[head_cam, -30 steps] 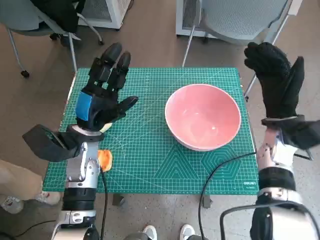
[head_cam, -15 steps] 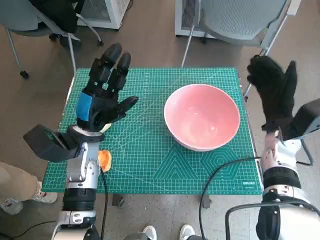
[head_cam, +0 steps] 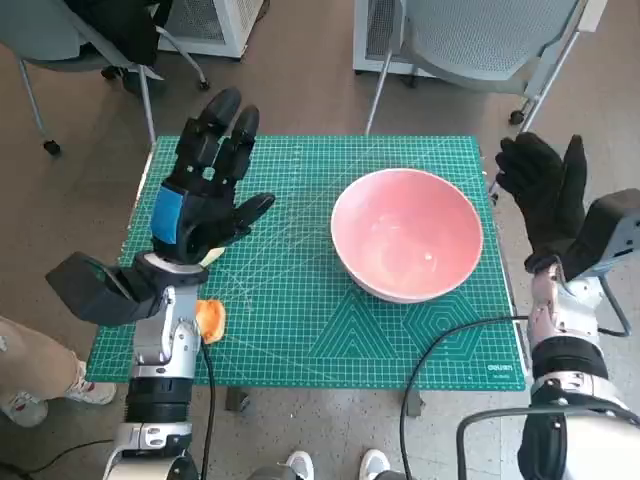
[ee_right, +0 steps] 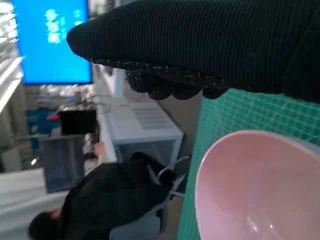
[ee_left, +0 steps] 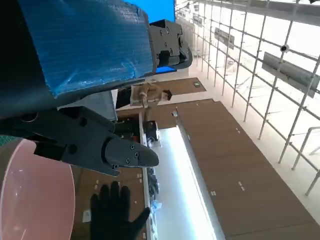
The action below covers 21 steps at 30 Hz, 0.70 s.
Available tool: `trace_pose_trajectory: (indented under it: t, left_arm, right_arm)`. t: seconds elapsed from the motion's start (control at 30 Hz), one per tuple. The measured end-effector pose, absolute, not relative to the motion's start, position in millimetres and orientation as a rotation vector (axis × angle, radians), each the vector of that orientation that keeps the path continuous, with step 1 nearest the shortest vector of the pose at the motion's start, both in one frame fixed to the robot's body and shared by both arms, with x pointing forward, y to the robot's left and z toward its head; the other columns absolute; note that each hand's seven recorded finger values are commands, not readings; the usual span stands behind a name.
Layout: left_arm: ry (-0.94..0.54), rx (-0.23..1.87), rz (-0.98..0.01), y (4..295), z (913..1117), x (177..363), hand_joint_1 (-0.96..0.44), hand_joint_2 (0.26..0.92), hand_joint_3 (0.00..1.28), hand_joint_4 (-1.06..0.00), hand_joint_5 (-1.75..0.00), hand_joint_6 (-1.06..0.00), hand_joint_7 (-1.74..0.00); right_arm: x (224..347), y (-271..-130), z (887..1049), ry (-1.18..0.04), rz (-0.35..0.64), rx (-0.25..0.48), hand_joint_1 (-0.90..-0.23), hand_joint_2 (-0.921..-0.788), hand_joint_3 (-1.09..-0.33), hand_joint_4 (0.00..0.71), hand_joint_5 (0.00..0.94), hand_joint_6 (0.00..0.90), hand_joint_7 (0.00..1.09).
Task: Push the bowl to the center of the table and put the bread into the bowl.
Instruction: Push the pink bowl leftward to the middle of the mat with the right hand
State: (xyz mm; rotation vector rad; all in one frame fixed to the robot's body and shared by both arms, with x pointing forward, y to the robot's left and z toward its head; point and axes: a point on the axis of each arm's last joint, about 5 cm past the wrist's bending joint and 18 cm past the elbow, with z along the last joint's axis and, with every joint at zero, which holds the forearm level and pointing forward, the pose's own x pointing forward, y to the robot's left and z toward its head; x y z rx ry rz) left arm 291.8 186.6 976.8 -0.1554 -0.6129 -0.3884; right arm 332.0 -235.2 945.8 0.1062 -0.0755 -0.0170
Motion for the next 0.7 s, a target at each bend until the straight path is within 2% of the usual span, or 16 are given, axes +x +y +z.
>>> trace_pose_trajectory:
  t: [0.17, 0.7]
  left_arm:
    - [-0.61, -0.156, -0.386, 186.9, 975.9, 291.3, -0.39, 0.921, 0.16, -0.11, 0.0, -0.06, -0.44]
    - [-0.606, -0.154, -0.383, 187.5, 975.0, 290.9, -0.39, 0.921, 0.16, -0.11, 0.0, -0.06, -0.43]
  right_arm:
    - [329.5, -236.5, 939.2, -0.029, -0.039, 0.133, -0.653, -0.921, -0.849, -0.001, -0.001, 0.051, 0.08]
    - [327.0, -229.3, 928.6, 0.018, -0.044, 0.168, -0.638, -0.921, -0.849, -0.001, -0.001, 0.067, 0.07]
